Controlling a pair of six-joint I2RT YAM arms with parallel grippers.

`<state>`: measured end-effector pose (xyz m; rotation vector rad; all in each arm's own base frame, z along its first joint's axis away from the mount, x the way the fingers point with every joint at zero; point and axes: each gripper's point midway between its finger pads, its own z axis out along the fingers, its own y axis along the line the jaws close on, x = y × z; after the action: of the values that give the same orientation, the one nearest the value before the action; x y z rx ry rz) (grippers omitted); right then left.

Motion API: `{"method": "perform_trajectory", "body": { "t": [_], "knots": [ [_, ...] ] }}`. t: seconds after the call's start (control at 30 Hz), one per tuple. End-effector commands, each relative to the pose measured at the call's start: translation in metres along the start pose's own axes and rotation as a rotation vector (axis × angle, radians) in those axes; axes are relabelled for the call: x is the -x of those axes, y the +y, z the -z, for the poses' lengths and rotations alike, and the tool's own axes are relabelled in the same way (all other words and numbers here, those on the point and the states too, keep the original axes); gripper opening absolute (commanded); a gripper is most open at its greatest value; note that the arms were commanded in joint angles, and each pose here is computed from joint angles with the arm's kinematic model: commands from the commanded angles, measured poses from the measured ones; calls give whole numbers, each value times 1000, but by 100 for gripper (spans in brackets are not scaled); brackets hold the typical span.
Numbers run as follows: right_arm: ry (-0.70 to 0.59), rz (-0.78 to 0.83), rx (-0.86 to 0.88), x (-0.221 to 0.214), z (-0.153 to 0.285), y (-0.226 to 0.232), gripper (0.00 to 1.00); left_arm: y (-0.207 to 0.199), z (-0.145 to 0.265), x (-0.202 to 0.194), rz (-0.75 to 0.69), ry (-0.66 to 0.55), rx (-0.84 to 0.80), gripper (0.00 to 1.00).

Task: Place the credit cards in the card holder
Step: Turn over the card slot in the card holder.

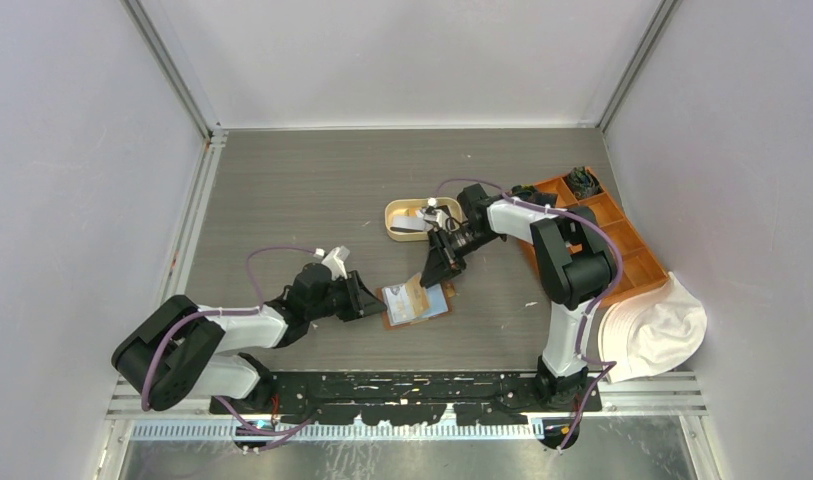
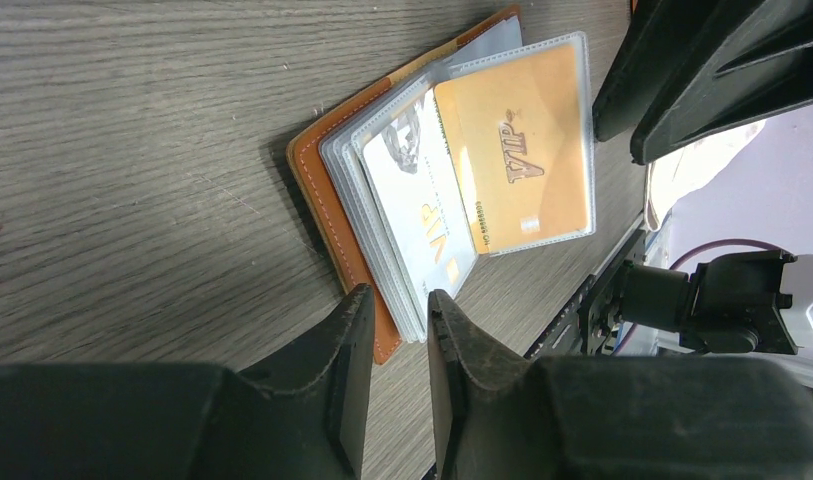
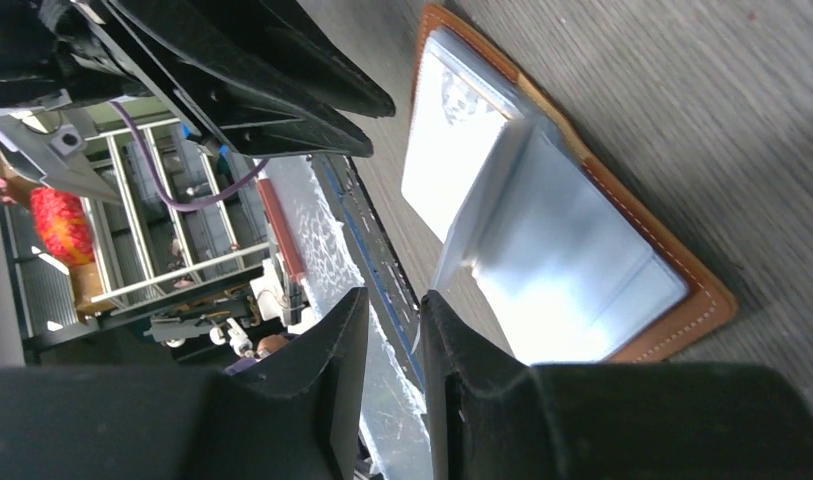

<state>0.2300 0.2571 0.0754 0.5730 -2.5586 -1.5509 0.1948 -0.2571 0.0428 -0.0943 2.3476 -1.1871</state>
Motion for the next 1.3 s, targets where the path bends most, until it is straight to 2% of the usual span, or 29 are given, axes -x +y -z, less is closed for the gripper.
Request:
{"method": "perform_trajectory", "body": {
  "t": [0.0, 0.53, 0.97, 1.13, 1.27],
  "knots": [
    [-19, -8, 89, 8, 0, 15, 32, -22, -1, 15, -38, -39, -66, 26],
    [68, -30, 164, -3, -29, 24, 36, -18, -3, 16, -42, -40, -34, 24],
    [169, 47, 166, -17, -46, 35, 47, -16, -5, 14, -43, -34, -29, 23],
    [190, 216, 65, -16, -27, 43, 47, -19, 0, 16, -57, -46, -32, 24],
    [124, 409, -128, -5, -4, 42, 46, -27, 11, 25, -101, -81, -35, 25]
  ]
}}
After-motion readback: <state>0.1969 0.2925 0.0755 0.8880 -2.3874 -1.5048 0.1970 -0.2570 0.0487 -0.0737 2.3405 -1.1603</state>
